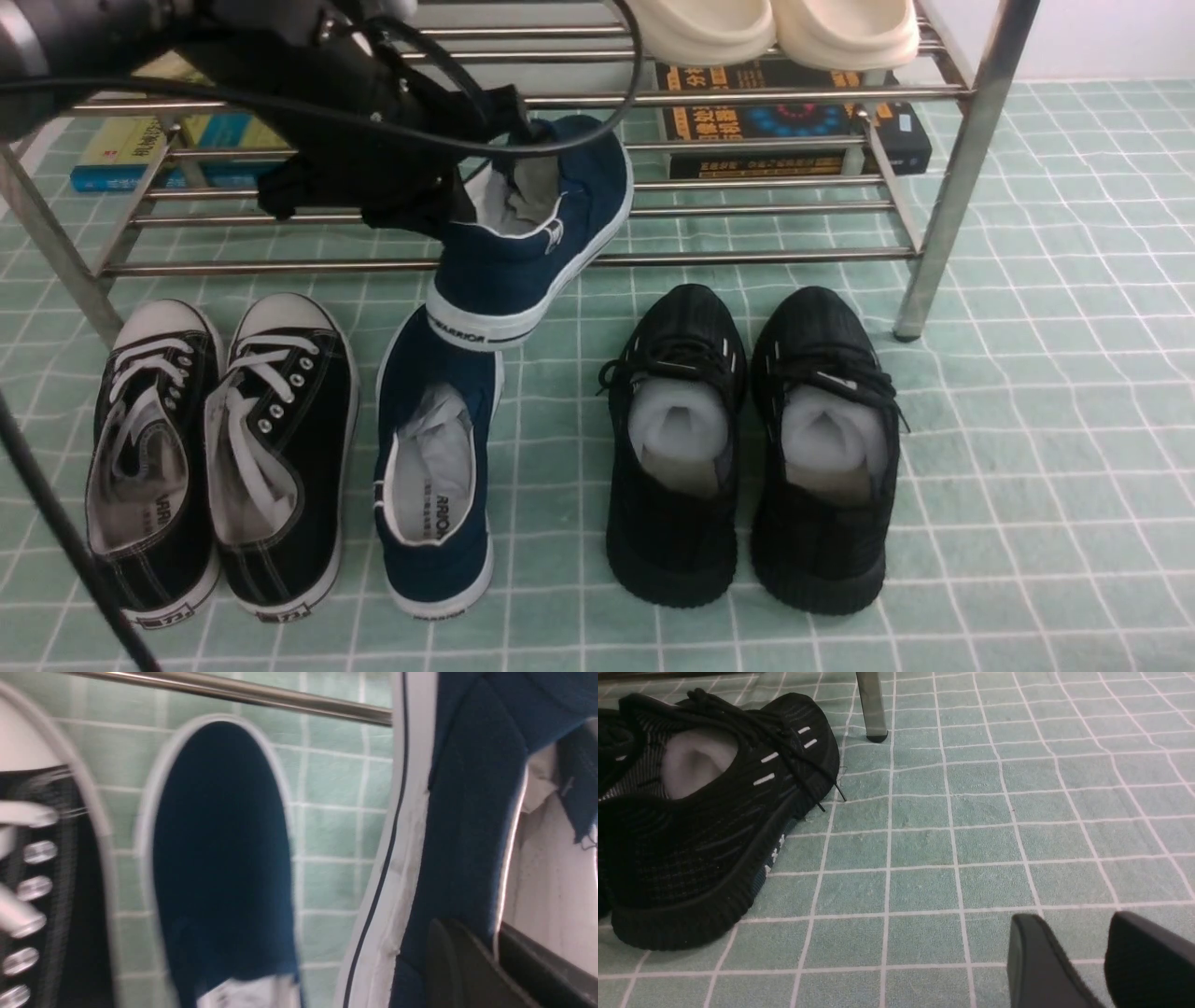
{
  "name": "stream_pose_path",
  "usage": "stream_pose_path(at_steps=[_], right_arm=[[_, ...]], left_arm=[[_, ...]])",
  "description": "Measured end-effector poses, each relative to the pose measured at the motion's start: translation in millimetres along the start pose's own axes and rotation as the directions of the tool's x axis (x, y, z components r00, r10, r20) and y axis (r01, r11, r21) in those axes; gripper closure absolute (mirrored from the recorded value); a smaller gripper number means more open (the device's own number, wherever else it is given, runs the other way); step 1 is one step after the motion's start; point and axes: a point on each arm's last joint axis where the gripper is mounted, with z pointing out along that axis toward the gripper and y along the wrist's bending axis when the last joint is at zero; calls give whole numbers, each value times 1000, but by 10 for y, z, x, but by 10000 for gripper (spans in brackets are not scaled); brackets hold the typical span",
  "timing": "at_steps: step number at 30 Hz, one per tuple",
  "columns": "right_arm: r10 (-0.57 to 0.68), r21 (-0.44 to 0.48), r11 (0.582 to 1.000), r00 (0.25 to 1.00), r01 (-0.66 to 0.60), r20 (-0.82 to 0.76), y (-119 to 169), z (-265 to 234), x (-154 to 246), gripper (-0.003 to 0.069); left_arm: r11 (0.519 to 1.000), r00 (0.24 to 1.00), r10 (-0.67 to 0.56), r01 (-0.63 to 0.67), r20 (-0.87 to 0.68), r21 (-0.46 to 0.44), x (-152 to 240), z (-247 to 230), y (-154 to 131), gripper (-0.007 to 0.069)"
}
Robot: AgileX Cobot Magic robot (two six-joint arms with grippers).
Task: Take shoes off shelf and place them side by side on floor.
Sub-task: 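Set the held shoe down on the floor in front of the rack with the left gripper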
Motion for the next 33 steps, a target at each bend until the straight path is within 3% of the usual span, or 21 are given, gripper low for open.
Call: stream_pose_path(at_steps=[8, 18, 25, 33], right_arm=[[0, 0, 1000, 1000, 0, 0, 0, 0, 0, 419], [1, 0, 1000, 1000, -1, 0, 0, 0, 0, 419], [1, 0, 1000, 1000, -1, 0, 0, 0, 0, 419], [1, 0, 1000, 1000, -1, 0, 0, 0, 0, 419]], left_arm=[[997, 988, -82, 81, -133, -14, 368, 205, 152, 592], [989, 980, -140, 145, -145, 23, 468, 320, 170, 589], [1000, 990, -11, 9, -138, -12, 600, 340, -18, 589], [994, 986, 53, -68, -159, -90, 703, 337, -78, 588]])
